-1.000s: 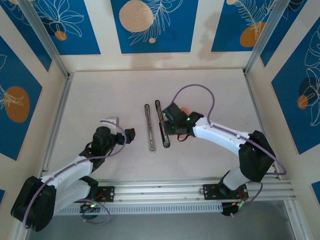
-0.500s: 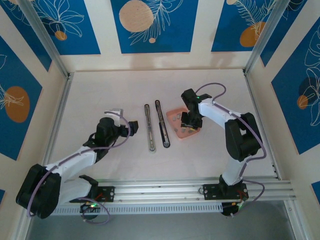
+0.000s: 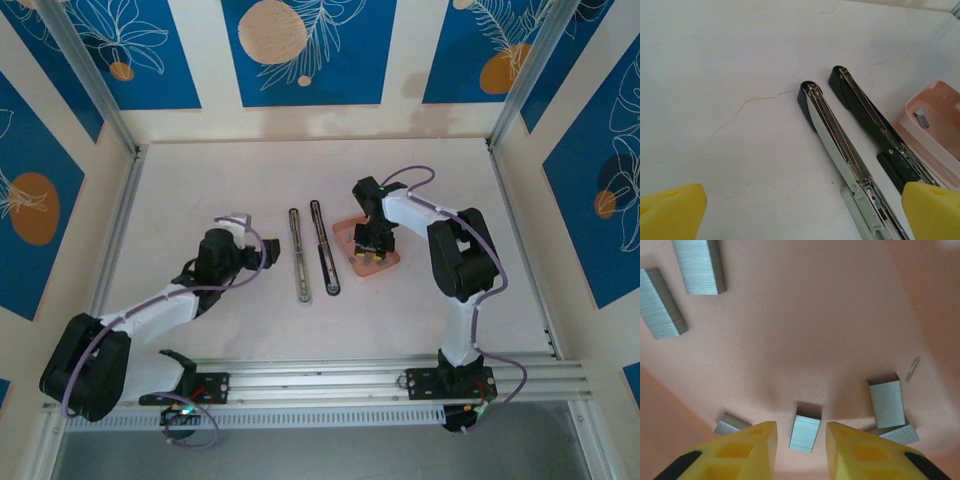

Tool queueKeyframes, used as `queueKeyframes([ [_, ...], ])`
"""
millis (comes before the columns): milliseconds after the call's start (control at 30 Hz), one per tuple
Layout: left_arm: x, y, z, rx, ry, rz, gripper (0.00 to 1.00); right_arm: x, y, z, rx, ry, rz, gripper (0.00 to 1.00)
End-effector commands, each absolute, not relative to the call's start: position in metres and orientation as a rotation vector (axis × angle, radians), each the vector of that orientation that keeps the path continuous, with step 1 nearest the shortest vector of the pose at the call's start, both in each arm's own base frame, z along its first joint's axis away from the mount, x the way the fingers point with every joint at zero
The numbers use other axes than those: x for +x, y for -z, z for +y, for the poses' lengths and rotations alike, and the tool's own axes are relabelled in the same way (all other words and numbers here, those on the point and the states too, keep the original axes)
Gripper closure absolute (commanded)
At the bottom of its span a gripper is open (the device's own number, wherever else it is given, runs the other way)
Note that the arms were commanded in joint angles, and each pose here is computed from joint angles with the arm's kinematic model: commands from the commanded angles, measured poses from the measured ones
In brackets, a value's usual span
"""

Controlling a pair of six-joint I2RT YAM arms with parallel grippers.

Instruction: Load the staples into the stapler

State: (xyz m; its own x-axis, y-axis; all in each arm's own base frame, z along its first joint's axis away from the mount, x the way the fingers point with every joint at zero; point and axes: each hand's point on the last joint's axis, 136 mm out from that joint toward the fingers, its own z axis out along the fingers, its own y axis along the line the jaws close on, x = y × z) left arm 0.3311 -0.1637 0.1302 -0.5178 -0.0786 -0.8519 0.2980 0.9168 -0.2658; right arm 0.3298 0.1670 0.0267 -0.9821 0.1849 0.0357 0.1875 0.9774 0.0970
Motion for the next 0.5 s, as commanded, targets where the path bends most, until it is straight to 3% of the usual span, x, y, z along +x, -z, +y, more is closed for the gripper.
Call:
queueKeyframes([
  [0,0.335,-0.140,-0.171,0.196,0.485,2.038,0.00,0.327,-0.023,0.169,-0.299,0.161,-3.056,0.68],
  [267,0.338,-0.140,-0.174,0.206,0.488,2.039,0.00,0.331,-0.004,0.161,-0.286,0.081,-3.056,0.79],
  [467,0.336,-0.144,-0.174,0.210,0.493,2.028,0.00,0.342,-0.027,0.163,-0.278,0.118,-3.161,0.83],
])
